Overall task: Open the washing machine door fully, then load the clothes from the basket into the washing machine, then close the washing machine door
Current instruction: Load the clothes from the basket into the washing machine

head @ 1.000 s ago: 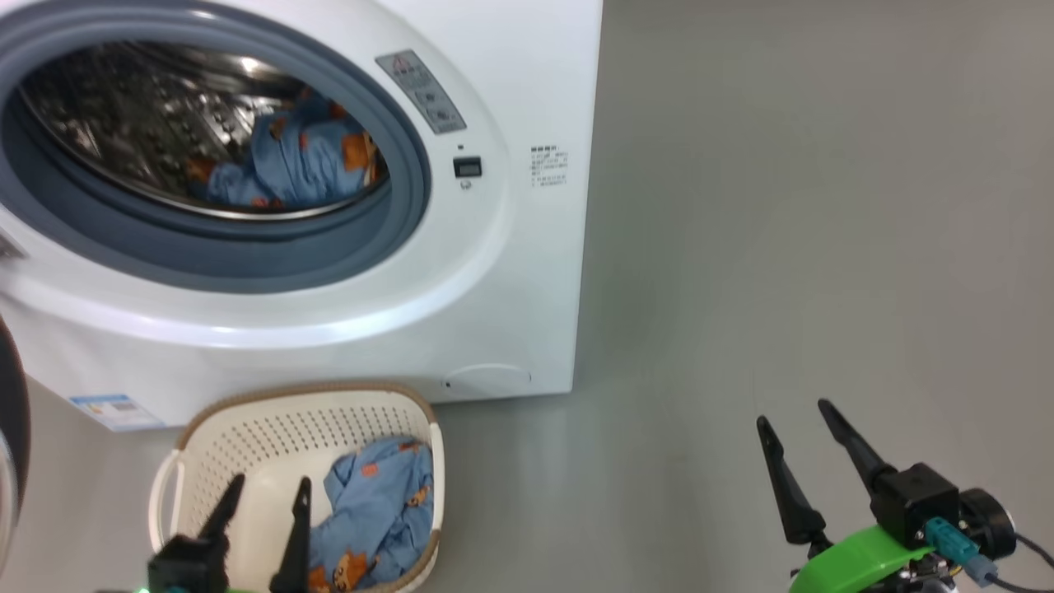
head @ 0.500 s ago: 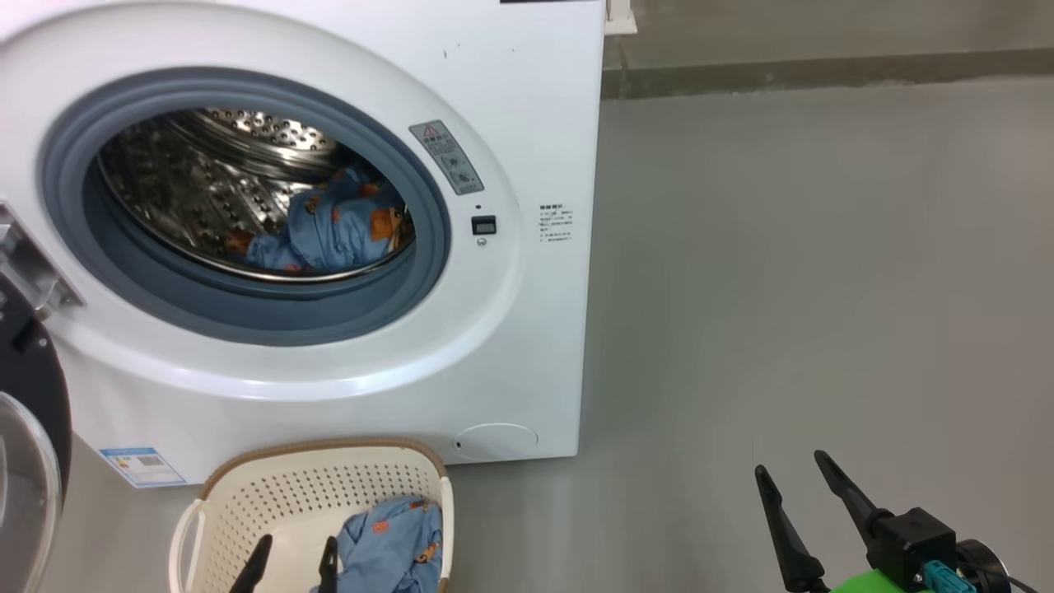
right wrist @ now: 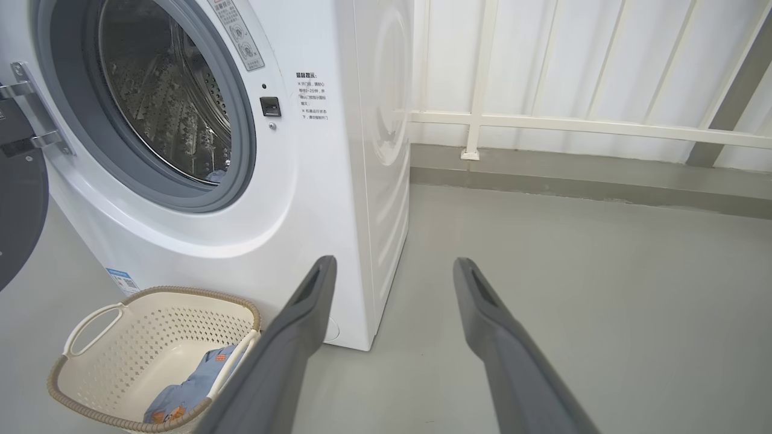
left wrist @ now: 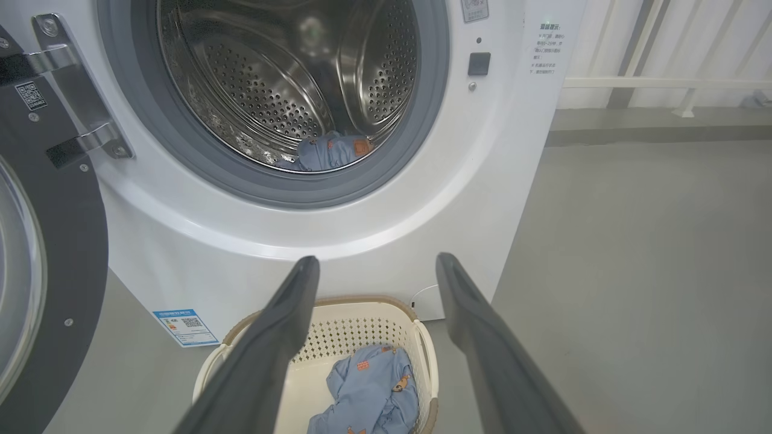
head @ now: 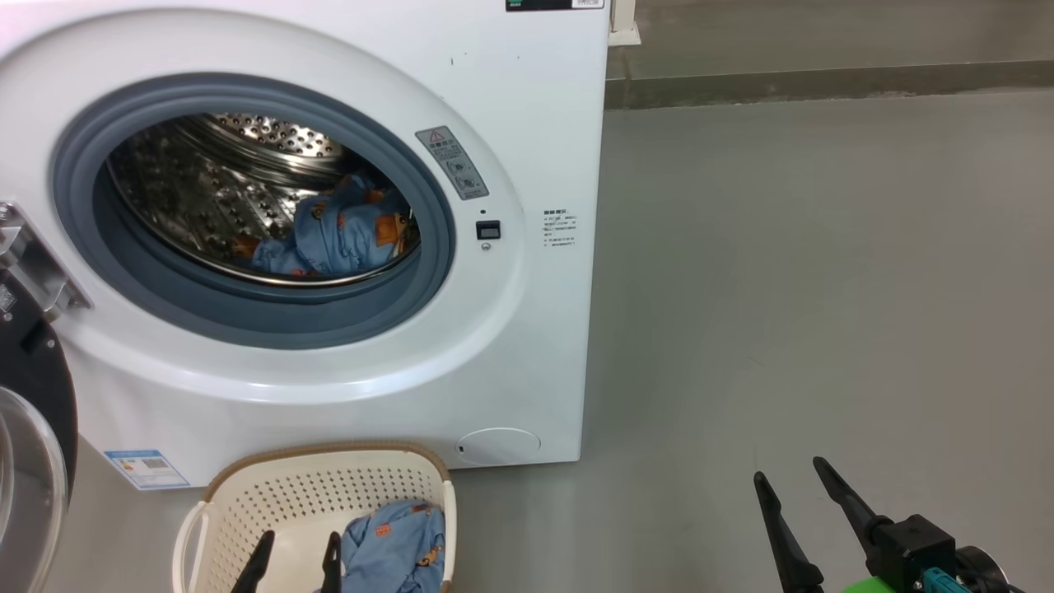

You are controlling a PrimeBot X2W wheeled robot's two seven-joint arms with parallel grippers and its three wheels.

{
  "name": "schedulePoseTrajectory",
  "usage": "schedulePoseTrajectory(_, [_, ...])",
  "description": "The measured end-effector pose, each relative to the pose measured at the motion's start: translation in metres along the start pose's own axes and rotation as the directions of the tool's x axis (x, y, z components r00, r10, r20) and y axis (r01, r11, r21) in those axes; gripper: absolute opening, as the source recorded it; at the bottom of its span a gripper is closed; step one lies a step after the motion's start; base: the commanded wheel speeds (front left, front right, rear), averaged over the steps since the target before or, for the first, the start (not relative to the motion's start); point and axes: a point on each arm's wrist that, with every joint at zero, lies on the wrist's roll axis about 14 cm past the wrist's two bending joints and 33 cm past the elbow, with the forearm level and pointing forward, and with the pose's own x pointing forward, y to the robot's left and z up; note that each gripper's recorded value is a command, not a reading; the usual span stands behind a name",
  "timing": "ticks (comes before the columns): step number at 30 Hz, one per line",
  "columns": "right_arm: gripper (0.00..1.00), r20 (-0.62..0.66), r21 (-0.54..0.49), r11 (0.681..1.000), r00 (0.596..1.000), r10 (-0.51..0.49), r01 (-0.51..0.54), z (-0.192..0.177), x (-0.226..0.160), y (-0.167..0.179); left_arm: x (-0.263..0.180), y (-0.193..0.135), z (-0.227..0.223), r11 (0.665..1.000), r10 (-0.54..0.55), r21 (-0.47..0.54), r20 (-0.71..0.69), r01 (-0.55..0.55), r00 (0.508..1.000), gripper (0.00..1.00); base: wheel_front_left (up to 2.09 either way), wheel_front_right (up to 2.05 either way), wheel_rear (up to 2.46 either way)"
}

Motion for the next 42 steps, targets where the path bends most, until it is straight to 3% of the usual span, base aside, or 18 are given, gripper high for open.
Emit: schedulePoseTrajectory(42, [1.00,-0.015,0.011,1.000,1.000,0.001,-0.001,-0.004,0.004,0.000,0.003,-0.003,-0.008,1.000,-0.002,-0.020,-0.014,0.002,1.000,1.00,0.00,0.00,0.00])
